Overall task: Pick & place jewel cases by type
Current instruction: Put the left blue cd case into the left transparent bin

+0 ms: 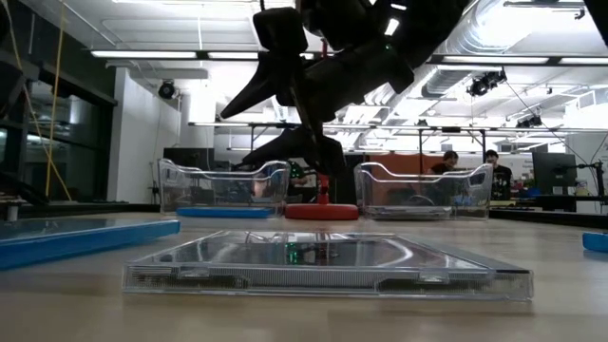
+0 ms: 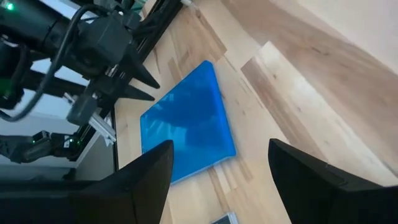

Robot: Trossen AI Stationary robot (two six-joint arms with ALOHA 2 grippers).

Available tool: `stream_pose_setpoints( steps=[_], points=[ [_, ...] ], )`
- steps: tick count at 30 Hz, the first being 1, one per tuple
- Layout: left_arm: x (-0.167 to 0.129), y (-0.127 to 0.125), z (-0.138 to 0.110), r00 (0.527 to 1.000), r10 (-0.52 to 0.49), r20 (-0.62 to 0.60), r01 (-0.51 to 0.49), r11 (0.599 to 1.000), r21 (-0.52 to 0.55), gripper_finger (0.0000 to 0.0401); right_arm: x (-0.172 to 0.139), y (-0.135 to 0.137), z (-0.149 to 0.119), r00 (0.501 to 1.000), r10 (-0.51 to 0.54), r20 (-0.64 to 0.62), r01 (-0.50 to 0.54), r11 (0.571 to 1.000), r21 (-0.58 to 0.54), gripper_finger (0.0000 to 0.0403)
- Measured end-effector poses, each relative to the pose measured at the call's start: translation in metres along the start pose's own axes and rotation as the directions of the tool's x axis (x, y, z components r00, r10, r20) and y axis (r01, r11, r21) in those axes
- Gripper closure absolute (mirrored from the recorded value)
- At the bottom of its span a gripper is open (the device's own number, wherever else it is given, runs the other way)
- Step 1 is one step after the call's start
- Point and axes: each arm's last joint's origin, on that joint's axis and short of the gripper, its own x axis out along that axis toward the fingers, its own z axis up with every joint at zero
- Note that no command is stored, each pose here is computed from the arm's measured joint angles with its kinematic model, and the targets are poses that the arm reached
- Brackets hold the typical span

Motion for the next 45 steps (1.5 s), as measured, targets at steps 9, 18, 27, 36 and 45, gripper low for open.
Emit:
stream_pose_setpoints(
  steps=[9, 18, 27, 36, 45],
  points=[
    [0.001, 0.000, 0.001, 0.999, 0.027, -0.020, -0.027, 0.999, 0.017, 0.0296, 0.001, -0.003, -0.006, 0.996, -0.087, 0.019, 0.086, 0.993, 0.083, 0.0155],
    [0.017, -0.009, -0.004, 0.998, 0.001, -0.057, 0.002, 0.999, 0.050, 0.0296, 0.005, -0.001, -0.010, 0.997, -0.069, 0.017, 0.066, 0.989, 0.134, 0.0155],
    [0.022, -0.009, -0.004, 0.998, 0.023, -0.055, -0.020, 0.999, 0.047, 0.0296, 0.052, -0.015, -0.031, 0.993, -0.028, -0.114, 0.051, 0.979, 0.198, 0.0155],
    [0.023, -0.009, -0.004, 0.998, 0.025, -0.051, -0.022, 0.998, 0.053, 0.0296, 0.108, 0.004, -0.033, 0.959, 0.061, -0.276, -0.006, 0.980, 0.198, 0.0155],
    [0.023, -0.009, -0.004, 0.999, 0.023, -0.043, -0.020, 0.998, 0.052, 0.0296, 0.116, 0.022, -0.033, 0.944, 0.012, -0.329, 0.027, 0.993, 0.114, 0.0155]
  ],
)
